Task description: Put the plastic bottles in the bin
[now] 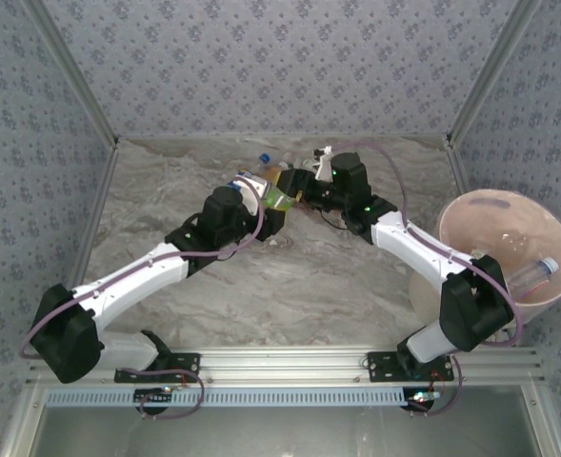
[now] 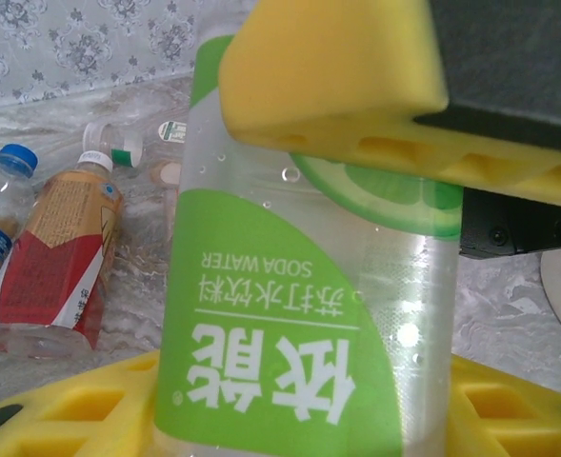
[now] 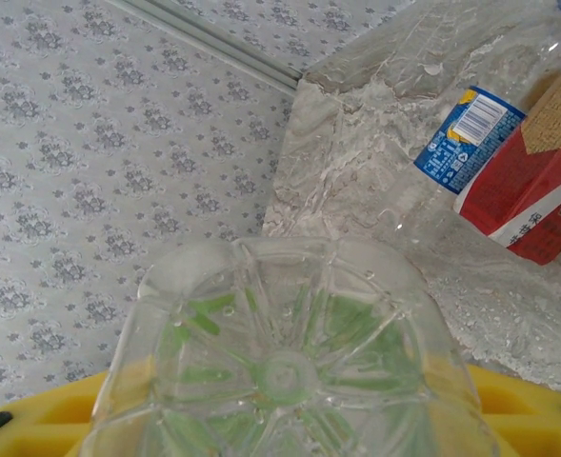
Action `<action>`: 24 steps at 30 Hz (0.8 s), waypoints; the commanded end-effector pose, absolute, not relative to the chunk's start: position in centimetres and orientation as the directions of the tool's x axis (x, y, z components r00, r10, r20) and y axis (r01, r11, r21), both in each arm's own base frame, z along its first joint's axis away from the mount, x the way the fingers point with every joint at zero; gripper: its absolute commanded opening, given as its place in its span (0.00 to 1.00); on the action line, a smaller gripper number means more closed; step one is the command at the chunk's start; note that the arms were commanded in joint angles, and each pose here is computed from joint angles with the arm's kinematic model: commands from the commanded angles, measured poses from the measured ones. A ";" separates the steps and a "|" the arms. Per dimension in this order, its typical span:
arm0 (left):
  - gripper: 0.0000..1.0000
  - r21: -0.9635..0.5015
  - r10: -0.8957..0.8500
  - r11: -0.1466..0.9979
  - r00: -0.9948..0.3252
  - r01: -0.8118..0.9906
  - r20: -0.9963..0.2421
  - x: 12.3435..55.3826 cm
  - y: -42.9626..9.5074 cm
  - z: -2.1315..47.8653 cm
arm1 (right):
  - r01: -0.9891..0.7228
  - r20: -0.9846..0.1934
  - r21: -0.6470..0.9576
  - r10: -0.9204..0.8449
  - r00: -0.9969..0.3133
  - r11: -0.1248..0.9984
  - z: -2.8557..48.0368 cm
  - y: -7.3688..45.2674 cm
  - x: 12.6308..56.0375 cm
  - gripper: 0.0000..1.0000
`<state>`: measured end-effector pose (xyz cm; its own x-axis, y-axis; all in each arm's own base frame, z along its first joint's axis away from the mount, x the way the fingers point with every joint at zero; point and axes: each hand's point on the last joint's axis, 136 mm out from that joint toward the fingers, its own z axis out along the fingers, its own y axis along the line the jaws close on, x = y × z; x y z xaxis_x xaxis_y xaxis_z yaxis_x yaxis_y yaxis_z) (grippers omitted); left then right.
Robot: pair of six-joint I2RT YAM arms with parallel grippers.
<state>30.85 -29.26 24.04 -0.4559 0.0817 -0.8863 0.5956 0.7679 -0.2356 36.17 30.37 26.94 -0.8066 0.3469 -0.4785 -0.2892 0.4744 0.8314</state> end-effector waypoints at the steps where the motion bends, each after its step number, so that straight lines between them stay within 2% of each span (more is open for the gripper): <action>1: 0.54 -0.258 0.062 0.765 -0.467 0.591 -0.882 31.2 -30.0 24.9 | -0.332 -0.501 0.825 0.319 -0.805 0.458 28.3 30.9 35.3 0.53; 3: 0.59 -0.263 0.065 0.767 -0.479 0.585 -0.875 31.2 -30.0 24.7 | -0.333 -0.510 0.818 0.322 -0.798 0.470 28.3 30.7 35.4 0.51; 4: 0.69 -0.271 0.060 0.766 -0.484 0.583 -0.873 31.2 -30.1 24.9 | -0.332 -0.514 0.814 0.324 -0.794 0.477 28.3 30.5 35.3 0.50; 6: 0.84 -0.286 0.059 0.744 -0.485 0.605 -0.873 30.9 -30.5 25.5 | -0.327 -0.524 0.804 0.332 -0.785 0.496 28.3 30.1 35.3 0.49; 9: 0.96 -0.321 0.044 0.701 -0.488 0.636 -0.872 30.4 -30.9 26.6 | -0.322 -0.549 0.782 0.343 -0.762 0.534 28.4 29.1 35.4 0.47; 12: 0.98 -0.379 -0.001 0.640 -0.492 0.668 -0.870 29.8 -31.1 28.1 | -0.321 -0.585 0.748 0.351 -0.731 0.581 28.8 27.6 35.5 0.46; 16: 0.98 -0.425 -0.105 0.625 -0.469 0.655 -0.877 30.0 -29.6 30.1 | -0.320 -0.635 0.703 0.359 -0.684 0.634 30.0 25.6 35.2 0.46; 24: 0.98 -0.492 -0.336 0.771 -0.399 0.405 -0.853 32.3 -22.6 30.8 | -0.300 -0.730 0.611 0.375 -0.571 0.733 32.6 21.1 34.3 0.44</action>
<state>30.97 -25.43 30.22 -0.4364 -0.2036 -0.8764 0.5257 0.7329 -0.4319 34.51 23.04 31.62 -0.6274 0.3810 -0.6791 -0.3129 0.6752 0.6680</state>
